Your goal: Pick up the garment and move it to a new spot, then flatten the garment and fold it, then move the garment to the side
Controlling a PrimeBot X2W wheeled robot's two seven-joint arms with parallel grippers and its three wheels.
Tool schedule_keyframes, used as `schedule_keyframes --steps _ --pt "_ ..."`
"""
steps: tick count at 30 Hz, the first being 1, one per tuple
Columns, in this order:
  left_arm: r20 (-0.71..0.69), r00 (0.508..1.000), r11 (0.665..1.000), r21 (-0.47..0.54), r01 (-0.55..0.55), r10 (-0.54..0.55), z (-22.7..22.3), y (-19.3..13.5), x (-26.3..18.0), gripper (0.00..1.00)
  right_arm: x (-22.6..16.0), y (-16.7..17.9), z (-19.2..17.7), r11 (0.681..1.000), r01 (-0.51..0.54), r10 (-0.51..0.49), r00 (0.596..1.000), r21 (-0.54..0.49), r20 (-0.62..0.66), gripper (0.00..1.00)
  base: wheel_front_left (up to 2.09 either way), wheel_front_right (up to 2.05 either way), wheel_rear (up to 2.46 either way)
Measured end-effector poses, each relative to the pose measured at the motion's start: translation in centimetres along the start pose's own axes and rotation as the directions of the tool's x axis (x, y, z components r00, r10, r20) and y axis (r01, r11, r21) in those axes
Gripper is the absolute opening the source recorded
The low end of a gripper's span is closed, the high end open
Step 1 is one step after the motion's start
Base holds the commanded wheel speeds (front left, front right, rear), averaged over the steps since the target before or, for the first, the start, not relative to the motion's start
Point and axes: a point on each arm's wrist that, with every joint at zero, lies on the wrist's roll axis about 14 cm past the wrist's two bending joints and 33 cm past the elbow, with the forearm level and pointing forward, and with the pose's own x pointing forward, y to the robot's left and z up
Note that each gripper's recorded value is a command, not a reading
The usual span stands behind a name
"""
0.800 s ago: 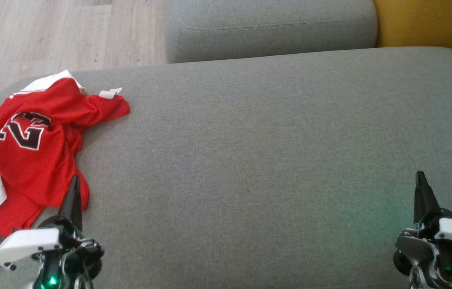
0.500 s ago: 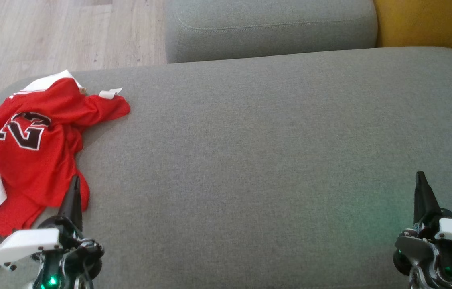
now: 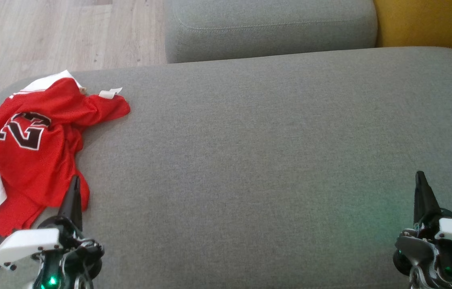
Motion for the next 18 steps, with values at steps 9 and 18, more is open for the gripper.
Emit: schedule_keyframes --steps 9,18 --pt "0.0 1.0 1.0 0.0 0.0 0.0 0.0 0.0 0.0 0.0 0.0 0.0 0.0 1.0 0.0 0.0 1.0 0.0 0.0 0.0 0.0 0.0 0.0" --pt "0.0 1.0 1.0 0.0 0.0 0.0 0.0 0.0 0.0 0.0 0.0 0.0 0.0 1.0 0.0 0.0 1.0 0.0 0.0 0.0 0.0 0.0 0.0"
